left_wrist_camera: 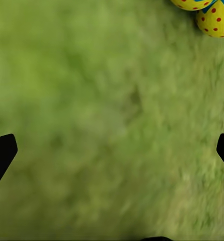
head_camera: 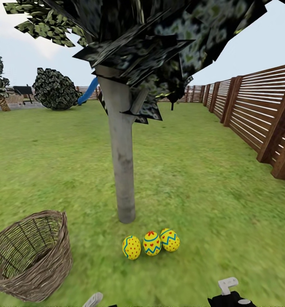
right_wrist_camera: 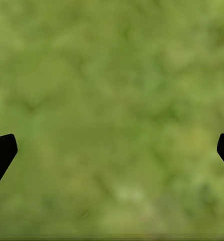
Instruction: Take the three Easter eggs out of the wicker basket on the lawn in the garden, then place them on the lawn next to a single tree (choose any tree) so that all three eggs are next to the same tree and none are left in the basket.
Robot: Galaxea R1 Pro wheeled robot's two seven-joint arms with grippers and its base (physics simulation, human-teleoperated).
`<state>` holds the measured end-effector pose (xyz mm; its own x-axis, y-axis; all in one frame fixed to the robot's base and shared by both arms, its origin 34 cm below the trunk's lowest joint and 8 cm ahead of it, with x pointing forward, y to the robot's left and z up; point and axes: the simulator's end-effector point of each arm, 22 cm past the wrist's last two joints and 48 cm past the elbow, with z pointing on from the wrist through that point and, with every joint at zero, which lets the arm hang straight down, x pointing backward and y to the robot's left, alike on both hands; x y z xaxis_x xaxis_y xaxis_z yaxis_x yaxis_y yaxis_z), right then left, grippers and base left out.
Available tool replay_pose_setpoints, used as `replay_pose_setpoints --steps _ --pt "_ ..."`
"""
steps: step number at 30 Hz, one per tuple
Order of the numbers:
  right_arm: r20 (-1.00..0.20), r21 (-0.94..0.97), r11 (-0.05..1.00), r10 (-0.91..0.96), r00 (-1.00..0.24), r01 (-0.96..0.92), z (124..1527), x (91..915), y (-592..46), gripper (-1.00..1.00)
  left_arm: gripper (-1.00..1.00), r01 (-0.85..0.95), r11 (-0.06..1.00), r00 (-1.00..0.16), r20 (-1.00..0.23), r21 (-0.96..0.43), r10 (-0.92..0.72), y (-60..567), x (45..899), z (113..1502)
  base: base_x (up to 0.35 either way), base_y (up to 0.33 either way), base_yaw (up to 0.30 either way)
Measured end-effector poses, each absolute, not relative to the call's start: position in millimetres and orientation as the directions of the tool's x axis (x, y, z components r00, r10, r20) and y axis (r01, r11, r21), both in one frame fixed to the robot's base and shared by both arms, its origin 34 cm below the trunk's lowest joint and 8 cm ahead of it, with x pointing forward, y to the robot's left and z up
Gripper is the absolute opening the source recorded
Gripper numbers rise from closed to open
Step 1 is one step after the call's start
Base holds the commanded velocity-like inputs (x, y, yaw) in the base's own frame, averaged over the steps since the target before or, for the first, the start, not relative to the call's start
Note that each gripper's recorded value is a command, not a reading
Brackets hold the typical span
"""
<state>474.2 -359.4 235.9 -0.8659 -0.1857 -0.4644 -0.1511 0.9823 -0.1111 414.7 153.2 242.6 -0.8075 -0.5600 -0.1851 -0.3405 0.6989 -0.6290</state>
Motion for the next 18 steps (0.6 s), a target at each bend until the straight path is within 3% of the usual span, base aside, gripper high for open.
replay_pose_setpoints --steps 18 --pt "-0.44 -0.147 0.98 -0.189 -0.878 -0.137 264.0 471.0 -369.3 1.0 1.0 -0.373 0.703 -0.813 -0.152 -0.605 -0.562 158.2 409.7 268.6 0.0 0.0 0.0"
